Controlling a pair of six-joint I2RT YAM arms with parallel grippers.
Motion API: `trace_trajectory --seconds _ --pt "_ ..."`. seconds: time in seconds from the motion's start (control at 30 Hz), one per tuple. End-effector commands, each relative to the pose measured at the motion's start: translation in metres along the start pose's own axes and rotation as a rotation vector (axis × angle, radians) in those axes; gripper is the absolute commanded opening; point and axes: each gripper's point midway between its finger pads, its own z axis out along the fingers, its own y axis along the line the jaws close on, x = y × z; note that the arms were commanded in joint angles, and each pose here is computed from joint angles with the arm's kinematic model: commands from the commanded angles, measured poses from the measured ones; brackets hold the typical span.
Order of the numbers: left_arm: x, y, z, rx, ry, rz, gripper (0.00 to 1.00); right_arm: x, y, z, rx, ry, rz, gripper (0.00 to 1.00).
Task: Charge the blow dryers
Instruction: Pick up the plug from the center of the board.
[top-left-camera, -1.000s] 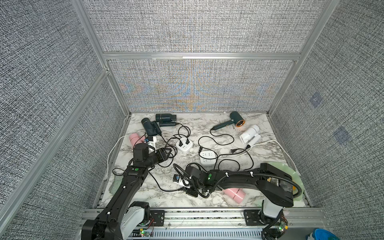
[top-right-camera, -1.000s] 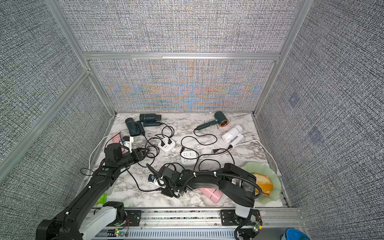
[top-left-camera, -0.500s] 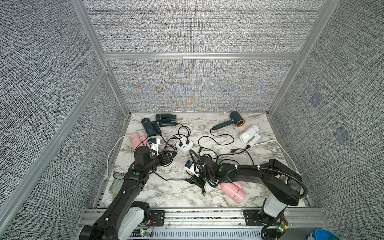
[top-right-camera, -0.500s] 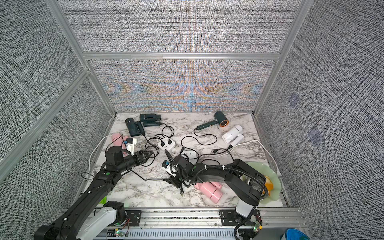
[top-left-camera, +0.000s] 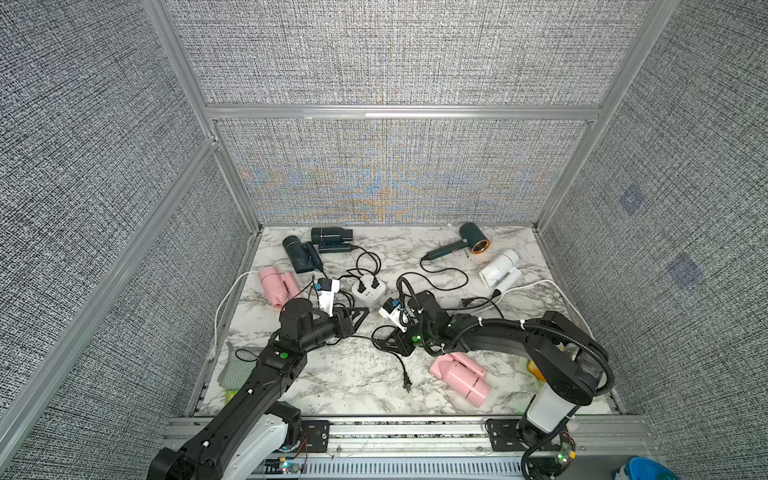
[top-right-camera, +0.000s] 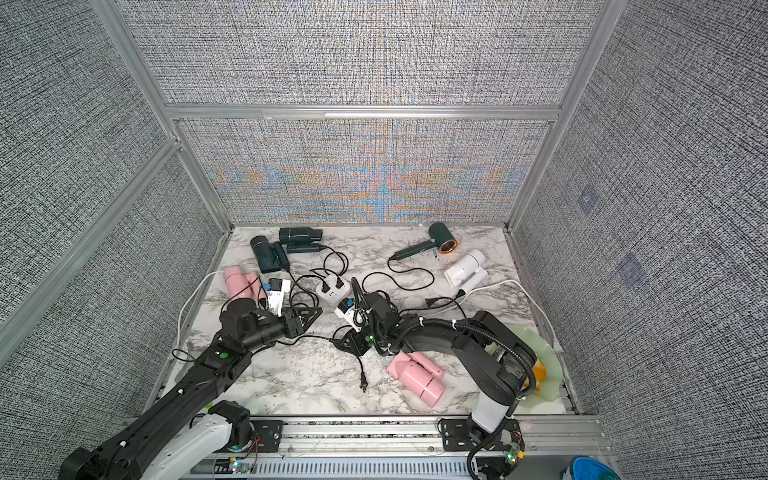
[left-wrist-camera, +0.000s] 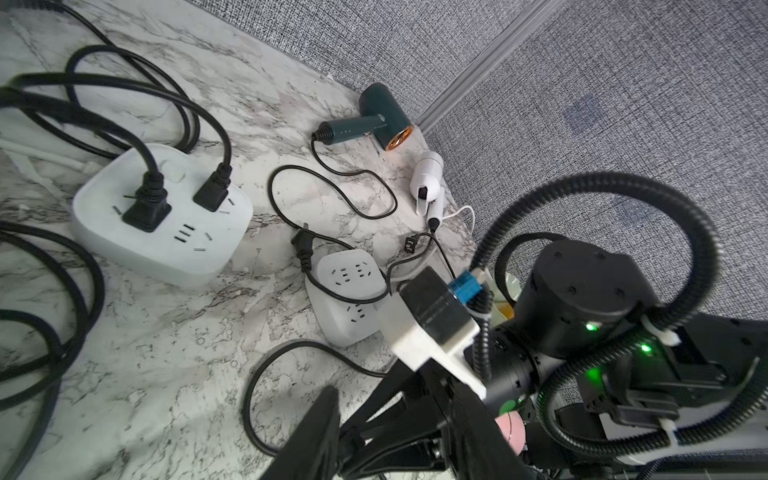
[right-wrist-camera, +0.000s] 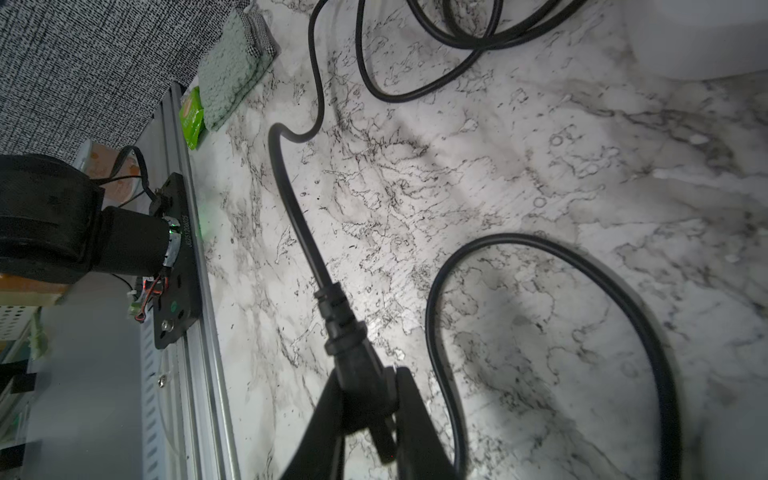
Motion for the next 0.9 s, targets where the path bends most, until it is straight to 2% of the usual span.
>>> trace_trajectory --seconds 0.0,0.43,0.57,0.67,0.87 --pt "-0.005 -0.014 -0.003 0.06 -0.036 0.016 0.47 -0.013 0.006 -0.002 -0.056 -0.039 0.03 0.0" --pt "0.027 -0.015 0.012 0.126 0.028 -0.009 0.48 -0.038 -0.008 -0.014 -0.03 -0.093 0.072 0.0" --pt "0.036 -0.007 0.019 0.136 0.035 -0.058 0.51 -0.039 -0.01 -0.018 -0.025 -0.095 0.079 0.0" --pt "0.037 -0.008 0.024 0.175 0.036 -0.082 0.52 -0.055 -0.004 -0.024 -0.048 -0.127 0.069 0.0" --pt "0.035 -0.003 0.031 0.163 0.031 -0.084 0.52 -0.059 -0.003 -0.03 -0.059 -0.14 0.076 0.0"
